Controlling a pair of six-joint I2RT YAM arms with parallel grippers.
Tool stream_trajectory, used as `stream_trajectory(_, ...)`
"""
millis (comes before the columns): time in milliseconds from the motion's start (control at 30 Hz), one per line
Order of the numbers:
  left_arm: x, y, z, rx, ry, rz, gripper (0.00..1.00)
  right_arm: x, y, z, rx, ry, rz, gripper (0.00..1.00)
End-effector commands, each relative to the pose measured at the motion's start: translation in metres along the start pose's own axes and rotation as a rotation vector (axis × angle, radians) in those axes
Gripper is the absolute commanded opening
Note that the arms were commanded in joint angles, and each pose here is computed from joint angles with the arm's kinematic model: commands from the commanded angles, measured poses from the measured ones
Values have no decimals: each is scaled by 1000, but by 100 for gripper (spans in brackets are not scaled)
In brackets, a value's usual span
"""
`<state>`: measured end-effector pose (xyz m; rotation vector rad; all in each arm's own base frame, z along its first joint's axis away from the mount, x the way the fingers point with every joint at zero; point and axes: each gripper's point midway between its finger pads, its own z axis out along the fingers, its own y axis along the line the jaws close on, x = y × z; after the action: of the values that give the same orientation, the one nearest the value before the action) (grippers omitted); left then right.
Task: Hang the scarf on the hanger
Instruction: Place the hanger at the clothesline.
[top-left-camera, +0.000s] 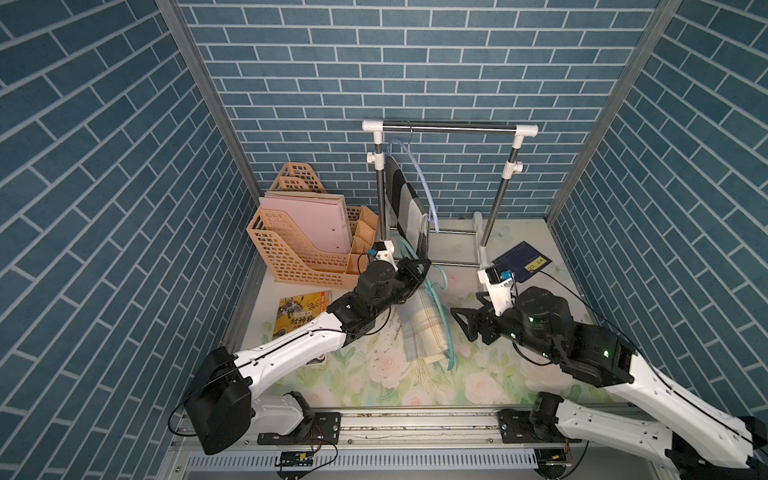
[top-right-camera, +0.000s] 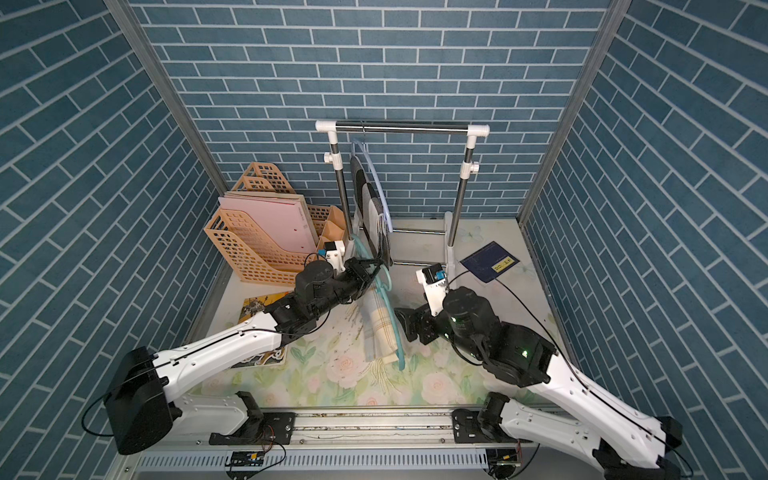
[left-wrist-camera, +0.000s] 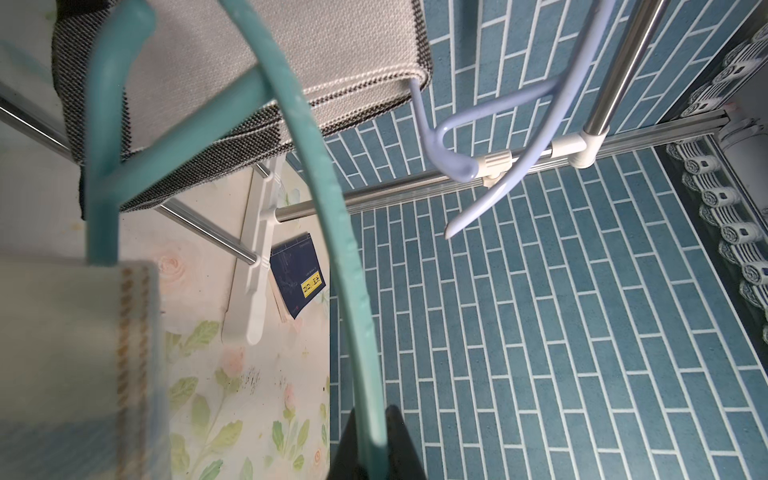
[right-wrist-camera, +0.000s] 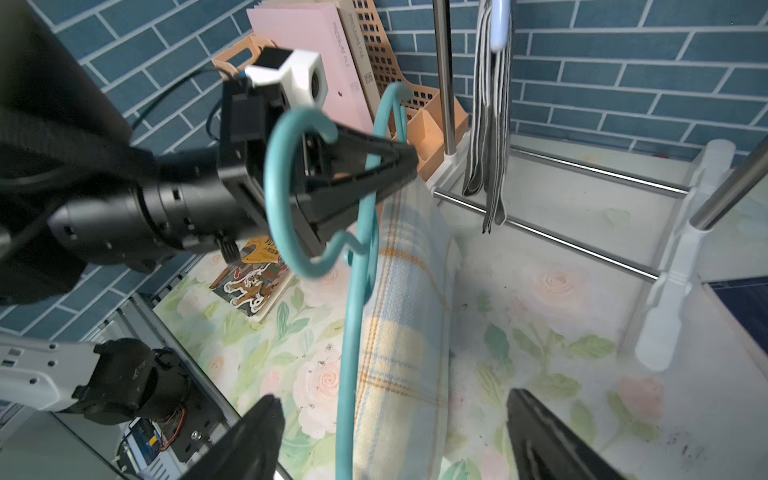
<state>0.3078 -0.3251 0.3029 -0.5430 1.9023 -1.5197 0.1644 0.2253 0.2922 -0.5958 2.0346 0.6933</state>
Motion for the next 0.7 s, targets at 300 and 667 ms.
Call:
stream_trajectory(300, -18, -33, -3, 57, -64, -20, 0, 34, 26, 30, -25, -51, 19, 74)
stream_trajectory(667, -20, -35, -8, 57, -72, -27, 0, 52, 13, 48, 101, 21, 16, 21)
